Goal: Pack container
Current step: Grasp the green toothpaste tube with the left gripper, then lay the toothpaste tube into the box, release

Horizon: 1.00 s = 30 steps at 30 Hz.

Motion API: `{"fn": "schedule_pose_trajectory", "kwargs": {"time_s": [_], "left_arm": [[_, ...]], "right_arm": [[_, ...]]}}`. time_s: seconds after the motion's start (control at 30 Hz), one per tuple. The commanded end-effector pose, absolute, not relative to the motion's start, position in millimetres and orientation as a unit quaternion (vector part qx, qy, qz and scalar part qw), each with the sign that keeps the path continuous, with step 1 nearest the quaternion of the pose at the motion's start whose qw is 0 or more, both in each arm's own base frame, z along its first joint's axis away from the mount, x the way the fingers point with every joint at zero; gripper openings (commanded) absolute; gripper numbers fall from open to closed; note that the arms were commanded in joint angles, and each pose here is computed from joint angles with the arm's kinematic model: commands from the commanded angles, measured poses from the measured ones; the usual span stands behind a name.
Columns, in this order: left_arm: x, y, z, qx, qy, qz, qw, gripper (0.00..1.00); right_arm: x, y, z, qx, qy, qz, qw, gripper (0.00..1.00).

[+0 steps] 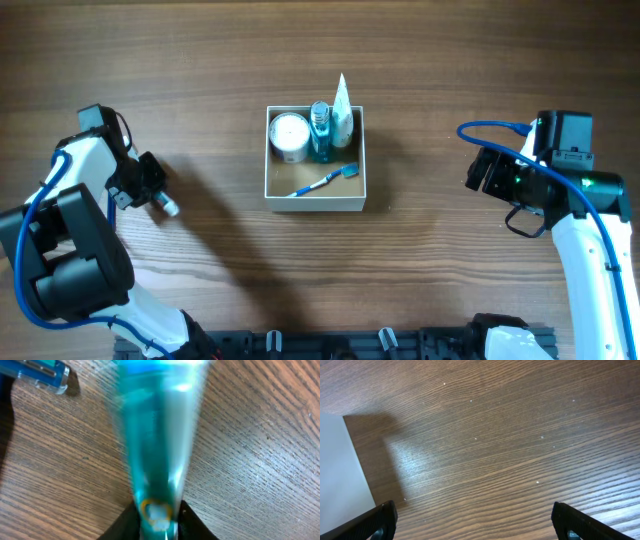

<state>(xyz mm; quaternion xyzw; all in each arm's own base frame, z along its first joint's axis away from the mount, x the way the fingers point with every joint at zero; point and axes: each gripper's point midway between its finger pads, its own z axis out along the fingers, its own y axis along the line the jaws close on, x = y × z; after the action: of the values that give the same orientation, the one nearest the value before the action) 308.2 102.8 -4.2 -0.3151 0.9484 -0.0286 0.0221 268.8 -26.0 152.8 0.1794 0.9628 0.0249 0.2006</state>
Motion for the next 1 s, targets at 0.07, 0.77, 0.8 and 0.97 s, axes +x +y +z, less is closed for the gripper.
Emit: {"fn": "schedule_pose_trajectory", "kwargs": {"time_s": [0.07,0.77,0.8,0.97], "left_arm": [[304.0,96.4,-11.9,-0.315,0.948,-0.045,0.006,0.04],[275.8,-220.8,168.3,0.566,0.803,-0.059,0.178,0.04],[277.5,-224.2,162.4,0.569,0.802,-0.059,0.173,0.04],[303.8,-232.6,112.3,0.572,0.807,-0.047,0.14,0.04]], "right_arm": [[269.1,-26.4,151.6,0.178,0.963,0.026,0.199,1.0],[270.0,-26.4,151.9,0.178,0.963,0.026,0.201,1.0],[269.9,-26.4,151.9,0.178,0.963,0.026,0.201,1.0],[269.8,-26.4,151.9,0.178,0.963,0.026,0.201,1.0]]}}
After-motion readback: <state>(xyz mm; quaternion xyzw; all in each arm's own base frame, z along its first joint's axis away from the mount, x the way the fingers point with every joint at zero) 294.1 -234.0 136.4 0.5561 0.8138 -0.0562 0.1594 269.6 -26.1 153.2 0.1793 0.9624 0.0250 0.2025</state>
